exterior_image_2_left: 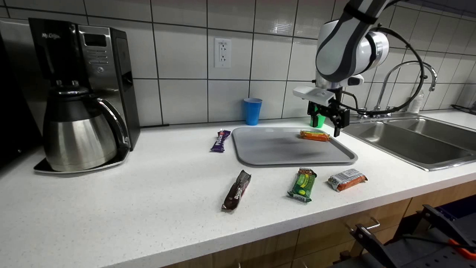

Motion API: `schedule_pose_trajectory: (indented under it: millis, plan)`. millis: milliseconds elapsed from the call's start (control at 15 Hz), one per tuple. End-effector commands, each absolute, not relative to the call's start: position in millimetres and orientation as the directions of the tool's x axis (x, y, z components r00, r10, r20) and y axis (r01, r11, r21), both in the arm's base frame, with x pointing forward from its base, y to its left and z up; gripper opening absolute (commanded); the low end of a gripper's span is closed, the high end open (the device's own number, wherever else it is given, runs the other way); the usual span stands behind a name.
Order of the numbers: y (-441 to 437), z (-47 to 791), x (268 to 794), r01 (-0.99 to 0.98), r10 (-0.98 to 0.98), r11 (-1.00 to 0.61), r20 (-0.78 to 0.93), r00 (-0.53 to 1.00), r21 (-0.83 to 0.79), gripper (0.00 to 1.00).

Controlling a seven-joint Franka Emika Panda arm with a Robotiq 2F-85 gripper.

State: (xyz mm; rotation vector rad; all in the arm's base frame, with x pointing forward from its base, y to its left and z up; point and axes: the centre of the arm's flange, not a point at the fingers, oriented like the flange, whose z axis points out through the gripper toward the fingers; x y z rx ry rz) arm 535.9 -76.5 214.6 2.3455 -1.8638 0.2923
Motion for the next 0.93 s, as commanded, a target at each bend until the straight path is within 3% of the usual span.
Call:
schedule_pose_trajectory:
  millis: [0,867]
  plan:
    - [-90,213,557,-0.985,-0.966,-0.168,0.206,0.157,-0.032,1.0]
    - [-132,207,595,-0.996,-0.987,0.011,0.157,-0.024,-0.083,1.0]
